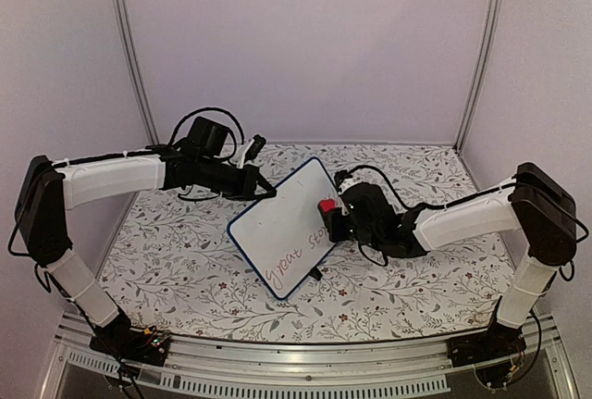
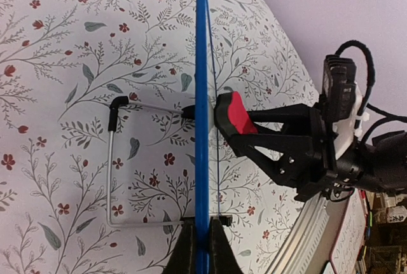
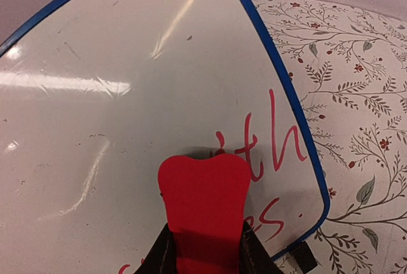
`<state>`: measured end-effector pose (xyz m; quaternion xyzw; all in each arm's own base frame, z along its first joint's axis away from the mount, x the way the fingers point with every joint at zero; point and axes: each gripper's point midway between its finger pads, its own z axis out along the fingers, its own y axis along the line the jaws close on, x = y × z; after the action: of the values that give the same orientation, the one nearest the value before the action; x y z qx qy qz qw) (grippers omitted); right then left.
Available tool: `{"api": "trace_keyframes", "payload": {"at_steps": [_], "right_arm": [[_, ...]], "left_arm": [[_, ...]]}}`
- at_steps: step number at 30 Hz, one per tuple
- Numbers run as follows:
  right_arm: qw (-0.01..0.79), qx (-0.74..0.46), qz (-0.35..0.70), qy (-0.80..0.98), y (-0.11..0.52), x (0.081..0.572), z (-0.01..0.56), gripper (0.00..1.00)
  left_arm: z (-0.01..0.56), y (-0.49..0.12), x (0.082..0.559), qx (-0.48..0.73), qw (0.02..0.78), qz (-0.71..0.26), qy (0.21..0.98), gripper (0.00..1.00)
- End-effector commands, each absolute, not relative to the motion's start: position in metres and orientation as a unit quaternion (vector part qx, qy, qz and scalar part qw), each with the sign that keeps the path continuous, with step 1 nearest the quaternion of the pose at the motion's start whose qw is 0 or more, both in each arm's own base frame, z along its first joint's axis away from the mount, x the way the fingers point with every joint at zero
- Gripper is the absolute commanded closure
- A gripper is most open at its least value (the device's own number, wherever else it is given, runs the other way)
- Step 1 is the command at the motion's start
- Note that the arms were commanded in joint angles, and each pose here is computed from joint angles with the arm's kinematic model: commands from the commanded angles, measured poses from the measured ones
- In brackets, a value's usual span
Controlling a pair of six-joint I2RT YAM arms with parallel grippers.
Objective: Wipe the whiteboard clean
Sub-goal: Erase the whiteboard on the whiteboard stand.
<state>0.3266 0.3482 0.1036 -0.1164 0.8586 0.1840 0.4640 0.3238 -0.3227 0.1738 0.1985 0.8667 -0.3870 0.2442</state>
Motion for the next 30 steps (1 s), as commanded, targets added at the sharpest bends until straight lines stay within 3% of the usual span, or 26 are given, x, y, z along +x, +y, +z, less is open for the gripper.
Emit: {"api": "trace_keyframes", "payload": {"at_steps": [1, 30], "right_arm": [[0.466, -0.121, 0.174, 0.859, 0.349, 0.338, 0.106, 0.77], [0.4, -0.133, 0.209, 0.882, 0.338, 0.296, 0.064, 0.78]], "left_arm": [[0.182, -0.341, 0.304, 0.238, 0.231, -0.417, 0.847, 1.0], [0.181, -0.342, 0.304, 0.237, 0.229, -0.417, 0.847, 1.0]]}}
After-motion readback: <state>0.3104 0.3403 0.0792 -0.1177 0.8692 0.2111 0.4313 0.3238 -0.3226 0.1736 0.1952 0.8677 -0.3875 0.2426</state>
